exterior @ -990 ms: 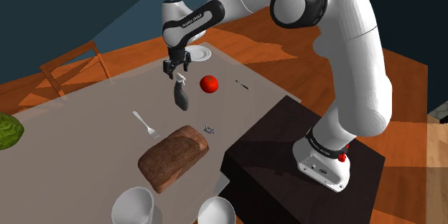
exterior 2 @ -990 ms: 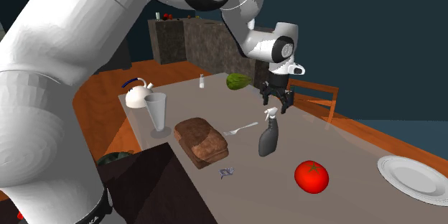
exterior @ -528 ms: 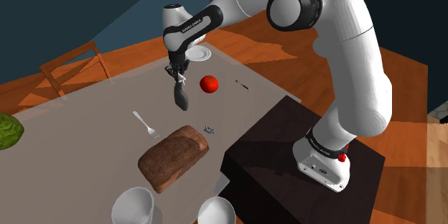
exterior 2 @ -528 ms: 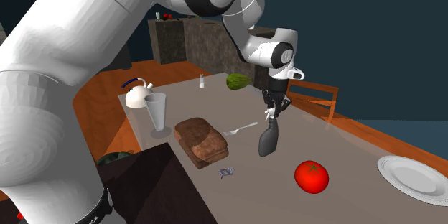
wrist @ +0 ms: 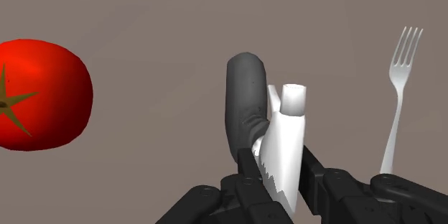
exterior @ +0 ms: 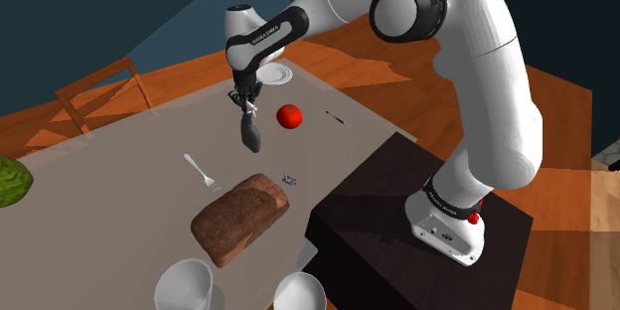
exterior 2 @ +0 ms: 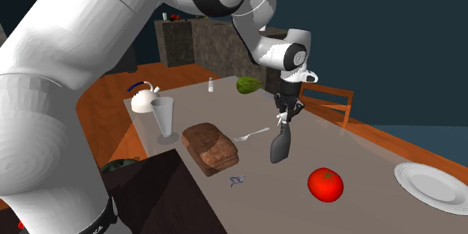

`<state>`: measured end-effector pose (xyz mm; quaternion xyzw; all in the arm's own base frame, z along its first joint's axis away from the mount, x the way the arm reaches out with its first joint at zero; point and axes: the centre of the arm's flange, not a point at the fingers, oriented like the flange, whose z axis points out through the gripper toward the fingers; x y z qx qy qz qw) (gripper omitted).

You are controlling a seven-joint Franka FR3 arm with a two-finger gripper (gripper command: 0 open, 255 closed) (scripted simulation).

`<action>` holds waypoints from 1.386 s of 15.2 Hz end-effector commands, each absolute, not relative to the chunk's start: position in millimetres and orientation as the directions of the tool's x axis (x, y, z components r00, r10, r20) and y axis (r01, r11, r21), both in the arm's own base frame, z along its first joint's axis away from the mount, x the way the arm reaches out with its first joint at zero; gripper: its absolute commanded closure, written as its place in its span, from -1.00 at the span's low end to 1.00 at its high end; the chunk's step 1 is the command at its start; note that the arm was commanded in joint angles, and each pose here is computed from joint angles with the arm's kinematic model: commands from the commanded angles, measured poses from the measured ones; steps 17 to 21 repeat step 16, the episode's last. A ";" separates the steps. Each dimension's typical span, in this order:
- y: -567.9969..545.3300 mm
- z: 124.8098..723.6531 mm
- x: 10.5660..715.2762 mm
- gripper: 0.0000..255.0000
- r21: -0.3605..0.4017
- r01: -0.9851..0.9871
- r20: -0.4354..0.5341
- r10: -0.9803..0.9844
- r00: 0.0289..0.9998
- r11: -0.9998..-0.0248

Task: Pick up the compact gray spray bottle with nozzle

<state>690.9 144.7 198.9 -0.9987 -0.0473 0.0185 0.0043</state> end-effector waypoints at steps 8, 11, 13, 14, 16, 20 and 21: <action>145.0 243.8 690.9 1.00 -0.010 0.094 -0.037 0.095 0.995 -0.996; 145.0 259.6 690.9 1.00 -0.010 0.094 -0.037 0.095 0.995 -0.996; 145.0 270.2 690.9 1.00 -0.010 0.094 -0.037 0.095 0.995 -0.996; 145.0 275.4 690.9 1.00 -0.010 0.094 -0.037 0.095 0.995 -0.996; 145.0 276.3 690.9 1.00 -0.010 0.094 -0.037 0.095 0.995 -0.996; 145.0 276.3 690.9 1.00 -0.010 0.094 -0.037 0.095 0.995 -0.996; 145.0 276.3 690.9 1.00 -0.010 0.094 -0.037 0.095 0.995 -0.996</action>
